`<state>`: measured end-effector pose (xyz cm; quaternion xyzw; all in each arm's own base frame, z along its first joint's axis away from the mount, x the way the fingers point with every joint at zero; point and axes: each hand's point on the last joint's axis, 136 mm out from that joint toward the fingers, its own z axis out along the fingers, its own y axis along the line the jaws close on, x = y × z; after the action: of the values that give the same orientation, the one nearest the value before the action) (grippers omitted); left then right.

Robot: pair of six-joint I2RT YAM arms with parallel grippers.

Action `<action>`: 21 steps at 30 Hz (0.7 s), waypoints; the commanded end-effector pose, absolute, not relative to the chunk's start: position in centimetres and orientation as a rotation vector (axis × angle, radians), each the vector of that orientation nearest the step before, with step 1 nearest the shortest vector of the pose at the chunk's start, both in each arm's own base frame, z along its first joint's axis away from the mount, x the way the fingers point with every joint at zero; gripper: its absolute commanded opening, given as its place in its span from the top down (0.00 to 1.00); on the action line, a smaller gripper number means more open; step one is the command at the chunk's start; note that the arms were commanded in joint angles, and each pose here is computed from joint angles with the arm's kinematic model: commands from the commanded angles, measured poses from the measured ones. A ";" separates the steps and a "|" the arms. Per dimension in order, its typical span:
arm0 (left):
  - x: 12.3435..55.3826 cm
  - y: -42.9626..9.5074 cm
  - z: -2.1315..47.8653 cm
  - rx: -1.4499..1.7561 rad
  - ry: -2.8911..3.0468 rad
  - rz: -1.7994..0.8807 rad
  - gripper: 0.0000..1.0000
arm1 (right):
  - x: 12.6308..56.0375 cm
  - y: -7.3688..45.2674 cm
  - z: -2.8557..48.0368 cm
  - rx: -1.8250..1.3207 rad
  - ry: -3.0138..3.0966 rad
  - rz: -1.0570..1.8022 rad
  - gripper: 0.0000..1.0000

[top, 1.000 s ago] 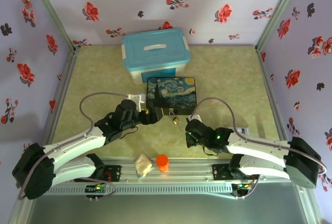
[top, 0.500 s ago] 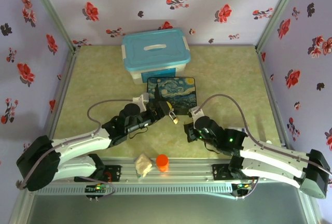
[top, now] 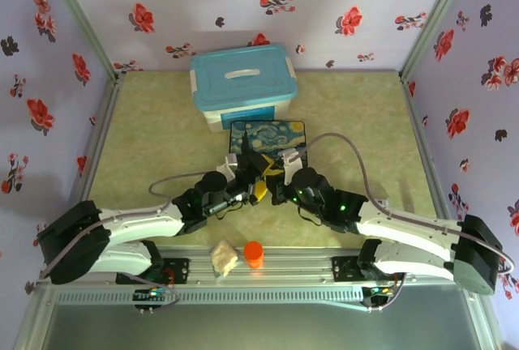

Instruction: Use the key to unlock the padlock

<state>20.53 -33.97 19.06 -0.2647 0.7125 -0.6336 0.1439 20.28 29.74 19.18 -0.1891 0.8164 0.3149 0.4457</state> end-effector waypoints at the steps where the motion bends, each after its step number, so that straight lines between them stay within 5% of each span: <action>1: 21.3 -33.7 21.2 -0.876 1.889 -1.955 0.00 | 20.3 31.9 22.0 -0.479 1.933 0.882 1.00; 7: 22.0 -32.4 22.0 -0.933 1.764 -1.985 0.00 | 19.9 32.8 21.3 -0.475 1.943 0.935 1.00; 21: 22.2 -32.0 19.2 -0.967 1.850 -1.875 0.27 | 19.4 31.0 20.1 -0.450 1.963 0.914 1.00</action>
<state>21.94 -32.27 19.66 -0.3326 0.6483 -0.6665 0.1574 19.61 31.33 19.89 -0.1873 0.7954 0.3662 0.4451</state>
